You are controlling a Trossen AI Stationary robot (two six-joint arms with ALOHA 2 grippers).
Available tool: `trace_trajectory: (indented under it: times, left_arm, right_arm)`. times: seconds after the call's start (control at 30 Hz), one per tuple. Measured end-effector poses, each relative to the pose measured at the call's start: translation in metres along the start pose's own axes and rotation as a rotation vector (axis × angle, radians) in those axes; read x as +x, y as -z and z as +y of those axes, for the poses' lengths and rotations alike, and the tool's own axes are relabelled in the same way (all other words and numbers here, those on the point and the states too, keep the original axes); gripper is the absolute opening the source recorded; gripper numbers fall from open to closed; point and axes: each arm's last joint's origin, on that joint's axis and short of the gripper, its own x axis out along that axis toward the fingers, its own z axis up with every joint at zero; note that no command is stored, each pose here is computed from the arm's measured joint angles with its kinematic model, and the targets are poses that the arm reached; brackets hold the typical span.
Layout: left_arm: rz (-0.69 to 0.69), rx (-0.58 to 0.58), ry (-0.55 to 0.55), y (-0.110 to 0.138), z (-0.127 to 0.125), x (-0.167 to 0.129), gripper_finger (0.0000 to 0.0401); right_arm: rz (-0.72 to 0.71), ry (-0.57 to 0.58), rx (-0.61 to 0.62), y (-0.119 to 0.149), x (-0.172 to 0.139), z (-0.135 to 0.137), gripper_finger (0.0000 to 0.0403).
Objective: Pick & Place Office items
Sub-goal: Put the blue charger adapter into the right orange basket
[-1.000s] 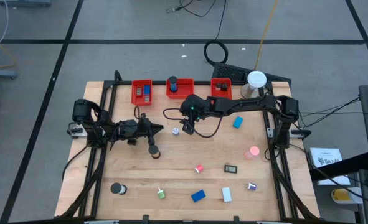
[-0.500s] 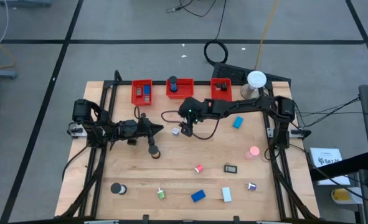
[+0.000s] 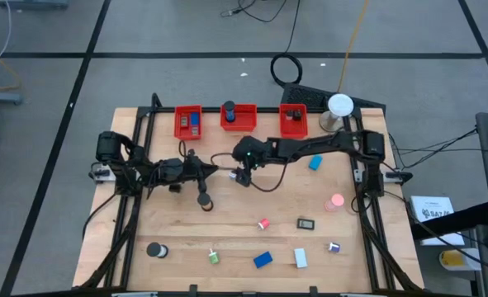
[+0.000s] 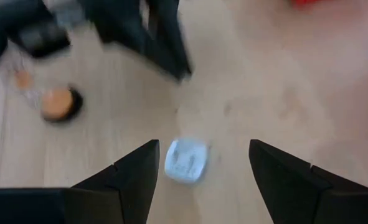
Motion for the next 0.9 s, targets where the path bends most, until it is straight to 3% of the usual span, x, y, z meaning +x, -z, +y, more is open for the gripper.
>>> trace_trajectory:
  times: [0.3, 0.5, 0.67, 0.9]
  left_arm:
    - [-0.004, -0.005, 0.001, -0.001, 0.000, 0.001, 0.0033]
    - [0.002, -0.091, 0.013, 0.000, -0.001, 0.001, 0.0033]
    - [0.015, -0.023, 0.025, 0.001, -0.001, 0.001, 0.0033]
    - [0.026, -0.021, 0.023, 0.002, -0.001, 0.001, 0.0033]
  right_arm:
    - [-0.014, -0.004, 0.014, 0.006, 0.019, 0.003, 0.0243]
    - [-0.005, 0.010, 0.016, 0.013, 0.032, 0.005, 0.0242]
    - [0.013, 0.012, 0.003, 0.023, 0.046, 0.006, 0.0240]
    - [0.032, 0.015, 0.005, 0.028, 0.050, 0.006, 0.0183]
